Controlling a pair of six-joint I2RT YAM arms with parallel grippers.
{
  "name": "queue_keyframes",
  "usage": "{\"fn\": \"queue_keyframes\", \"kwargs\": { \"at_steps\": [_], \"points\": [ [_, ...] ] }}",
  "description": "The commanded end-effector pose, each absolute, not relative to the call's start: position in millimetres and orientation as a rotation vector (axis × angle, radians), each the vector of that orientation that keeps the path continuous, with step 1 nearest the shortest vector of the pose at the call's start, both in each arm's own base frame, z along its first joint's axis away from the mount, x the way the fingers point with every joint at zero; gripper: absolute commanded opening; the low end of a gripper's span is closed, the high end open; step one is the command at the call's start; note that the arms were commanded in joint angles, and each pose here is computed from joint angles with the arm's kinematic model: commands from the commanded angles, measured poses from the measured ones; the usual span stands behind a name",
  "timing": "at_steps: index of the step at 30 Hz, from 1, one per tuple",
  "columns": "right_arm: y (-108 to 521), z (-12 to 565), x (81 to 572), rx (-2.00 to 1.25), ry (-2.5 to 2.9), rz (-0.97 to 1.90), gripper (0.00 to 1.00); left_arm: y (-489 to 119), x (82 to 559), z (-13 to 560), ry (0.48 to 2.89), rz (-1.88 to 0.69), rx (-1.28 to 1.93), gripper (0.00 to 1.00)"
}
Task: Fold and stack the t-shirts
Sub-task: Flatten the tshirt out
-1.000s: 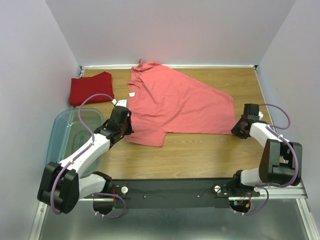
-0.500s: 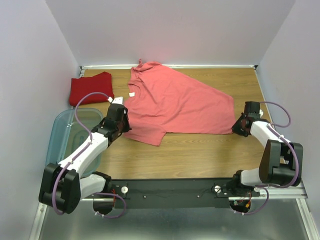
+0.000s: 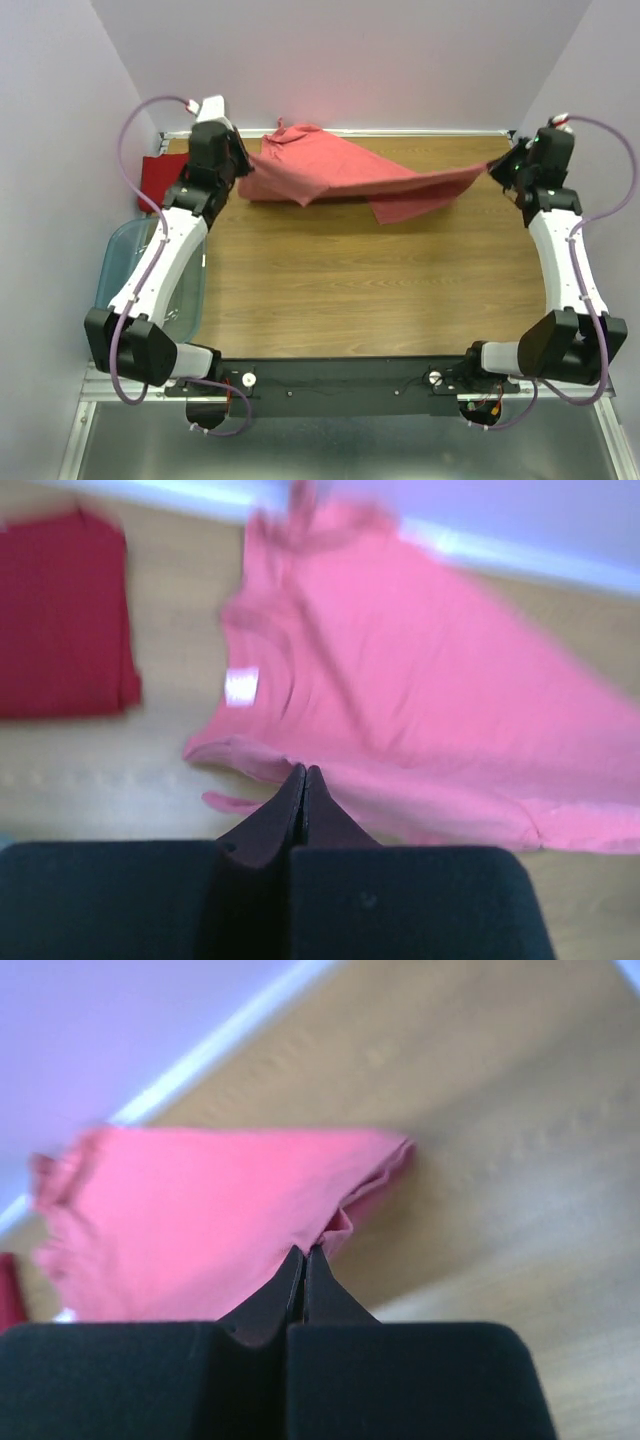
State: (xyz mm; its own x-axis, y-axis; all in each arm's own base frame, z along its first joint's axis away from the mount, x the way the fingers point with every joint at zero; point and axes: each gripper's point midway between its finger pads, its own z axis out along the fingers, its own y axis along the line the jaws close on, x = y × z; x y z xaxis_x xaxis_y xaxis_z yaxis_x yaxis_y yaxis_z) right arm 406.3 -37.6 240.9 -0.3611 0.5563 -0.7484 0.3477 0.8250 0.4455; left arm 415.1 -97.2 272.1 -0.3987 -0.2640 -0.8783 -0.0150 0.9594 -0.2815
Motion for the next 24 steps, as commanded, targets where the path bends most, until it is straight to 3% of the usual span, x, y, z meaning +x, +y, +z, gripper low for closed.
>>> {"fn": "queue_keyframes", "kwargs": {
  "at_steps": [1,3,4,9,16,21,24],
  "points": [
    [-35.7,380.7,405.9,0.510,1.715,0.288,0.00,-61.0,399.6,439.3,1.599,-0.212,-0.245,0.00],
    [-34.9,399.5,401.4,0.484,1.683,0.284,0.00,-53.0,389.6,464.5,1.540,-0.190,-0.253,0.00],
    [-33.8,438.5,390.2,0.452,1.604,0.283,0.00,-45.5,366.7,510.4,1.431,-0.204,-0.261,0.00],
    [-26.3,546.1,324.3,0.326,1.362,0.232,0.00,-7.5,255.5,633.0,1.094,-0.201,-0.291,0.00],
    [-15.4,620.9,229.7,0.206,1.145,0.143,0.00,26.7,123.5,694.6,0.832,-0.207,-0.295,0.00],
    [-9.0,632.5,188.7,0.168,1.081,0.116,0.00,34.1,91.6,701.1,0.804,-0.185,-0.277,0.00],
    [-3.1,625.2,194.7,0.142,1.108,0.142,0.00,27.4,120.7,687.6,0.884,-0.155,-0.257,0.00]
  ]
}}
